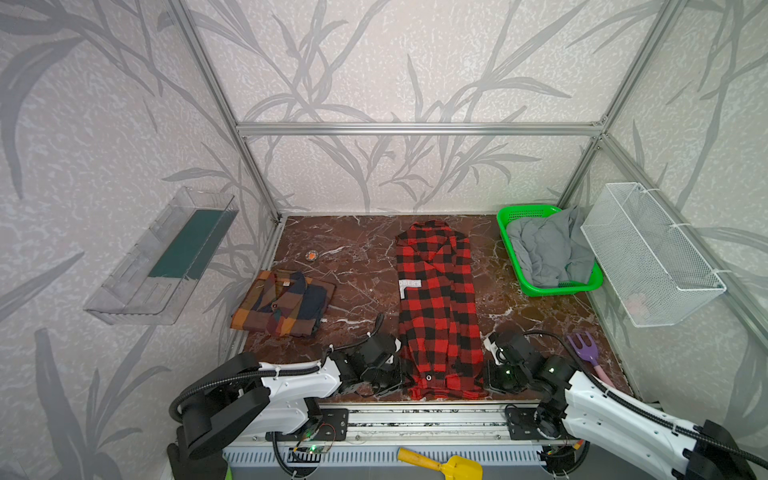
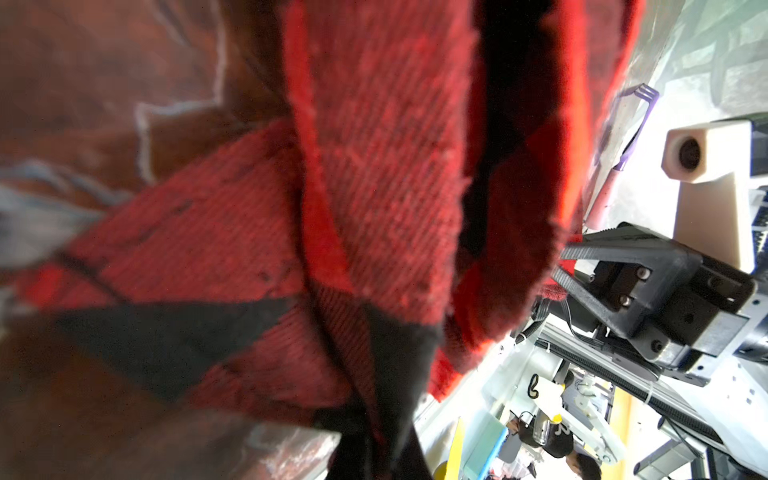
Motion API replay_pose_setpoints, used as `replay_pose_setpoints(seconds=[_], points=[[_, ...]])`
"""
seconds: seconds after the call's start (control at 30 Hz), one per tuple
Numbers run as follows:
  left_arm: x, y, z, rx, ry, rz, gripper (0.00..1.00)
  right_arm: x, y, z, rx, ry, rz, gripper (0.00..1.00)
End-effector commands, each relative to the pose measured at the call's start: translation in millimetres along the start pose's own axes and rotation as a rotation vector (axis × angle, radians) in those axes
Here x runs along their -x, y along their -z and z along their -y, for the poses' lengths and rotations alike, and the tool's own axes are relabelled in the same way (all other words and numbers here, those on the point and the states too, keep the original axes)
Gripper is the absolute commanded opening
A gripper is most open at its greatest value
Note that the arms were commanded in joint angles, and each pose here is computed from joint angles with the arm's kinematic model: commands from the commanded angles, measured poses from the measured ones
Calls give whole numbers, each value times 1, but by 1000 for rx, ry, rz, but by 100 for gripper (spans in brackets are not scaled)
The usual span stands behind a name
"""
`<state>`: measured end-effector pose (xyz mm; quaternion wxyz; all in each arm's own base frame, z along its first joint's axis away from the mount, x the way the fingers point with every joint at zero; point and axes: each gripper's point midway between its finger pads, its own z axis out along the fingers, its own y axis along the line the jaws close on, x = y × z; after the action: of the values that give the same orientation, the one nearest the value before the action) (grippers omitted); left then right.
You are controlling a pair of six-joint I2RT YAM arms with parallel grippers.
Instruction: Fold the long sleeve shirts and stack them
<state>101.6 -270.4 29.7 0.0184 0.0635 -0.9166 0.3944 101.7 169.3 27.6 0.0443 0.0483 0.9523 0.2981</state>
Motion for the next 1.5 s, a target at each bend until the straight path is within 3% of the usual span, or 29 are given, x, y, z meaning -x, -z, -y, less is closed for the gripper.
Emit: replay_pose_setpoints(seconds=[0.0,0.23,0.57,0.93,1.47], points=[[8,8,37,-67,-26,24,0,15,15,-19,12,54,60,3],[26,31,73,-151,-1,128,0,41,40,-50,45,110,165,0],[58,69,92,-239,103,315,0,77,63,-88,81,167,230,0],[97,81,103,-291,219,378,0,128,79,-107,161,127,289,0],[157,81,118,-293,275,392,0,186,77,-112,197,77,338,0]])
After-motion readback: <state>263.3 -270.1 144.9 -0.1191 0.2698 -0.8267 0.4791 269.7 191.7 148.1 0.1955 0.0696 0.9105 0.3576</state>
